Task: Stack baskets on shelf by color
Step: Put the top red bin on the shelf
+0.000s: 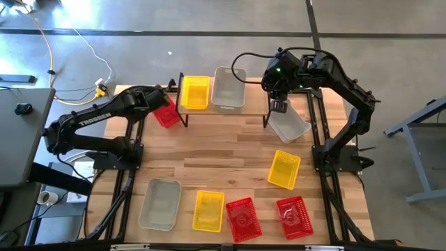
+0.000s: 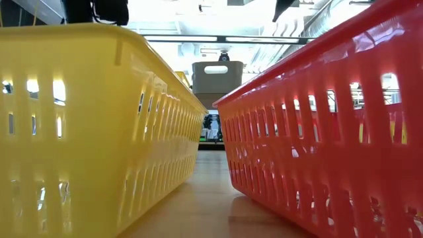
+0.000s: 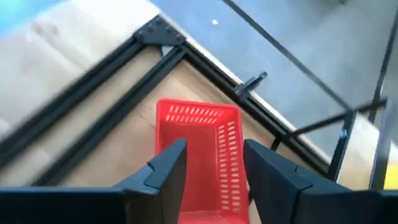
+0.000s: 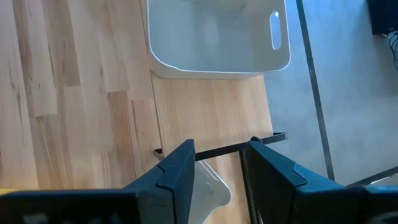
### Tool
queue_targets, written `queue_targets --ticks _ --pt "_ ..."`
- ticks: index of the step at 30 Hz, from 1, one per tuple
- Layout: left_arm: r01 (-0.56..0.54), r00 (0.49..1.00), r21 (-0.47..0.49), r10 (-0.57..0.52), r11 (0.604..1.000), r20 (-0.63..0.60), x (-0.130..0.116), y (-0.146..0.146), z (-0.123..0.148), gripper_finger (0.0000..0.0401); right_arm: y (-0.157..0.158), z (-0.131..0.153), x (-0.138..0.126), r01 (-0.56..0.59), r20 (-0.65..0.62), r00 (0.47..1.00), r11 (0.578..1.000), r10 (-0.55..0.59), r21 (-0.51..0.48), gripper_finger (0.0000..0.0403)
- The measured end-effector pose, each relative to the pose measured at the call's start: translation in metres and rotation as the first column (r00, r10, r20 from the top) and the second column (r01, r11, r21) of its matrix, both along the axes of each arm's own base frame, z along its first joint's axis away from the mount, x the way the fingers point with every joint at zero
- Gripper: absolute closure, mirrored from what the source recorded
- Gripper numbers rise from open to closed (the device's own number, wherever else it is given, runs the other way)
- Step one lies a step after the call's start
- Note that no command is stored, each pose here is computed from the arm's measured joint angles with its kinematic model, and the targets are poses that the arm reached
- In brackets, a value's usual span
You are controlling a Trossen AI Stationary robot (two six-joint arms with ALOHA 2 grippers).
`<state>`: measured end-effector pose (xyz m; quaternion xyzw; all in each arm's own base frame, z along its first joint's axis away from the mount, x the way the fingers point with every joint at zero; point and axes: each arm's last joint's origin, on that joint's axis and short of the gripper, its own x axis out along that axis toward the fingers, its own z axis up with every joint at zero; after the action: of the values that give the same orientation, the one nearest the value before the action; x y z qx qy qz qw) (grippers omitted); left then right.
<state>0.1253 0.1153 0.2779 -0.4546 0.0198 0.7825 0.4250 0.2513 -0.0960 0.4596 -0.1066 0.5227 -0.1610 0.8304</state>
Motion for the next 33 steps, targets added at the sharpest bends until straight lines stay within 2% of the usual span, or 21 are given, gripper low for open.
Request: queue_targets --ticks 5,10,15,21,24,27,33 --pt "-0.162 0.977 -0.063 0.169 0.985 0.134 0.005 0.002 -0.016 0.0277 0.000 0.000 0.000 -0.015 -0.007 1.000 1.000 0.015 -0.007 0.0272" --pt "-0.189 0.970 -0.118 0.204 0.975 0.133 0.011 0.005 -0.025 0.0291 0.000 0.000 0.000 -0.024 -0.002 1.000 1.000 0.024 0.007 0.0272" --pt "-0.279 0.930 -0.165 0.309 0.946 0.199 0.015 0.006 -0.030 0.0292 0.001 0.000 0.001 -0.041 0.008 0.999 0.999 0.040 0.031 0.0272" --pt "-0.330 0.911 -0.173 0.361 0.928 0.201 0.013 0.008 -0.031 0.0292 0.001 0.000 0.001 -0.048 0.006 0.999 0.998 0.048 0.030 0.0272" --pt "-0.325 0.917 -0.165 0.353 0.931 0.184 0.011 0.010 -0.031 0.0286 0.001 0.000 0.001 -0.049 0.006 0.999 0.998 0.049 0.032 0.0272" --pt "-0.302 0.931 -0.170 0.328 0.938 0.161 0.010 0.011 -0.031 0.0271 0.002 0.000 0.001 -0.057 0.011 0.998 0.997 0.057 0.043 0.0272" --pt "-0.297 0.926 -0.207 0.334 0.932 0.176 0.010 0.010 -0.032 0.0233 0.002 0.000 0.001 -0.073 0.012 0.997 0.996 0.072 0.050 0.0272"
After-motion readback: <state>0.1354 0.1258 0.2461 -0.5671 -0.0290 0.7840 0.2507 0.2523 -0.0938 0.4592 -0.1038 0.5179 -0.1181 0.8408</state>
